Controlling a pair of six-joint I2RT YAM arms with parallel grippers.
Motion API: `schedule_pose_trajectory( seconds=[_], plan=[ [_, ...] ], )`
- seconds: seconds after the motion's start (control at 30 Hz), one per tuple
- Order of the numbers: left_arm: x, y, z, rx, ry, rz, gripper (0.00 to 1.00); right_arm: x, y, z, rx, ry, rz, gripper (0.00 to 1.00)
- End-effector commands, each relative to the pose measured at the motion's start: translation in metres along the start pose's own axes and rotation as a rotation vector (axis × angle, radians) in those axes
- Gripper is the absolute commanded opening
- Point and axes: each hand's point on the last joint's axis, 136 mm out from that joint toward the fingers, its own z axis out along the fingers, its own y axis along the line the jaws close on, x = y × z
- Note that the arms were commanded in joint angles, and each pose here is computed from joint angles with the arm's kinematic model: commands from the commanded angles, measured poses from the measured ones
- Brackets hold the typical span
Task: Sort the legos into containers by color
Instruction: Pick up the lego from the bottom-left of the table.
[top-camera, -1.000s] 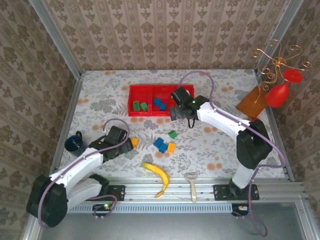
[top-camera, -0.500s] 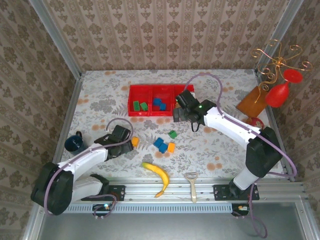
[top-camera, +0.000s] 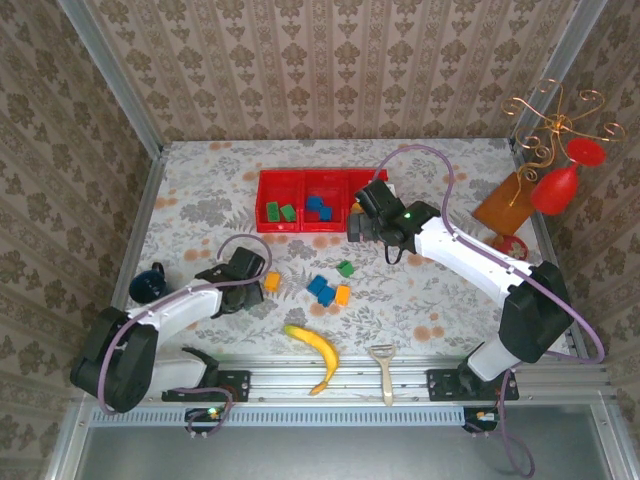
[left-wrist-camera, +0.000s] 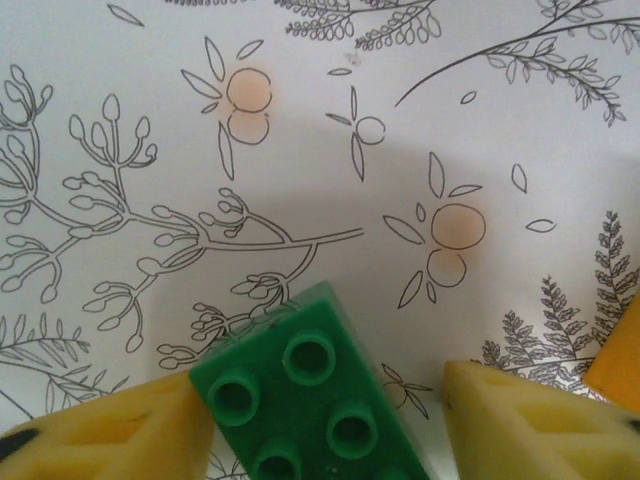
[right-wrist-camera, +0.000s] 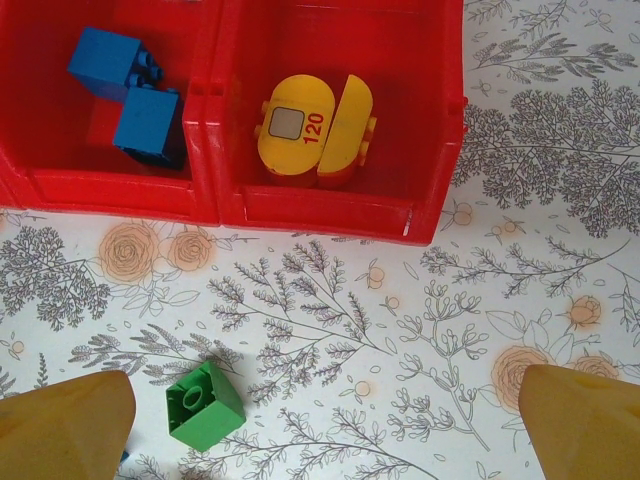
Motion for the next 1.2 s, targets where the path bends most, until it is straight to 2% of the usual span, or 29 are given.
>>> schedule_pose_trajectory(
  seconds=[0.0,0.13,0.37,0.57,0.87,1.17],
  plan=[
    [-0.006,-0.023,0.003,0.091,-0.005,0.016,0.52,-0.003,-0.005,-0.007,0.015,-0.033,0.031,1.0],
    [-0.006,-0.024,0.004,0.096,-0.003,0.02,0.42,-0.003,-0.006,-0.008,0.02,-0.033,0.042,1.0],
    [-0.008,-0.021,0.002,0.087,-0.018,0.018,0.35,-0.002,-0.009,-0.009,0.029,-0.036,0.054,1.0],
    [-0.022,-0.023,-0.005,0.092,-0.074,0.036,0.26,0.002,-0.01,-0.008,0.044,-0.032,0.051,1.0],
    [-0.054,-0.024,-0.022,0.113,-0.184,0.032,0.24,0.012,-0.009,-0.007,0.074,-0.014,0.033,1.0],
    [-0.116,-0.035,-0.054,0.178,-0.354,0.035,0.24,0.024,0.001,-0.007,0.071,0.008,0.009,1.0]
  ],
)
